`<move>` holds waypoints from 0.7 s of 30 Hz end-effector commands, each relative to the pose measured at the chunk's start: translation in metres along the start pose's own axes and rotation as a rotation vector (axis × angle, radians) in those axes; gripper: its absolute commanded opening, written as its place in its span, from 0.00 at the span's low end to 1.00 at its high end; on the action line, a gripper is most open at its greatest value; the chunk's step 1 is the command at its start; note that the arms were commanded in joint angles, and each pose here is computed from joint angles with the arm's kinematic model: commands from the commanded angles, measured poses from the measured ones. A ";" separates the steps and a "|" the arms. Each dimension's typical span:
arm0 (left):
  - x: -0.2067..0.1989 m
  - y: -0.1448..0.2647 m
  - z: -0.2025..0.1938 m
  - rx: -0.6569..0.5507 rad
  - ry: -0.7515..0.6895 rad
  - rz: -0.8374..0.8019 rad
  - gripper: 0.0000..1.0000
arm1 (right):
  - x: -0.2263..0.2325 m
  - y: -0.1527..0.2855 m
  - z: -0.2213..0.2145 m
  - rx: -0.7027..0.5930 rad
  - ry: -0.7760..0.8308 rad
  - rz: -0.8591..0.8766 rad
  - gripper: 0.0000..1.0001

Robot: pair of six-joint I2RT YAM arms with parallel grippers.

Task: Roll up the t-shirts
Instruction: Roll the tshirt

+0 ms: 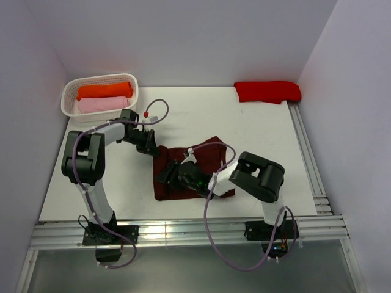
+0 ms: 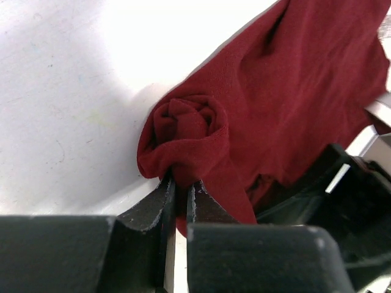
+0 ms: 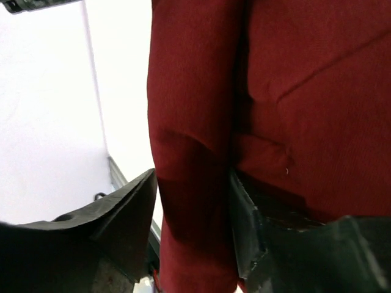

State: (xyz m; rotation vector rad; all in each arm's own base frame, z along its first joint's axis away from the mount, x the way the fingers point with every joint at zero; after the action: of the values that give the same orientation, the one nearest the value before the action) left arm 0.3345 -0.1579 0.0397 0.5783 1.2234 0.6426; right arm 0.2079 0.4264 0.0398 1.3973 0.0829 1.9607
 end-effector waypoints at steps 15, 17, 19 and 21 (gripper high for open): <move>-0.007 -0.001 0.008 -0.031 -0.088 0.138 0.03 | 0.019 0.041 0.026 -0.071 0.441 -0.724 0.66; -0.007 -0.002 0.008 -0.031 -0.089 0.139 0.03 | 0.036 0.033 0.031 -0.090 0.471 -0.714 0.65; -0.008 -0.002 0.008 -0.029 -0.090 0.138 0.03 | 0.032 0.024 0.028 -0.076 0.520 -0.733 0.59; -0.008 -0.002 0.008 -0.028 -0.090 0.139 0.03 | 0.034 0.011 0.029 -0.076 0.551 -0.731 0.56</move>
State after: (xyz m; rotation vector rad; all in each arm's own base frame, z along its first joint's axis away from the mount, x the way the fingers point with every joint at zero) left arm 0.3340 -0.1641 0.0405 0.6531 1.1519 0.7138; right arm 0.2097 0.4460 0.0943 0.7723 0.5697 1.6780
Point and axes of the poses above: each gripper's point midway between its finger pads, its own y axis back along the fingers, its own x axis along the line the jaws close on, z = x × y, the point moved 1 cm from there along y, back along the fingers, and after that the axes turned 11 degrees about y, right-handed, at the moved point
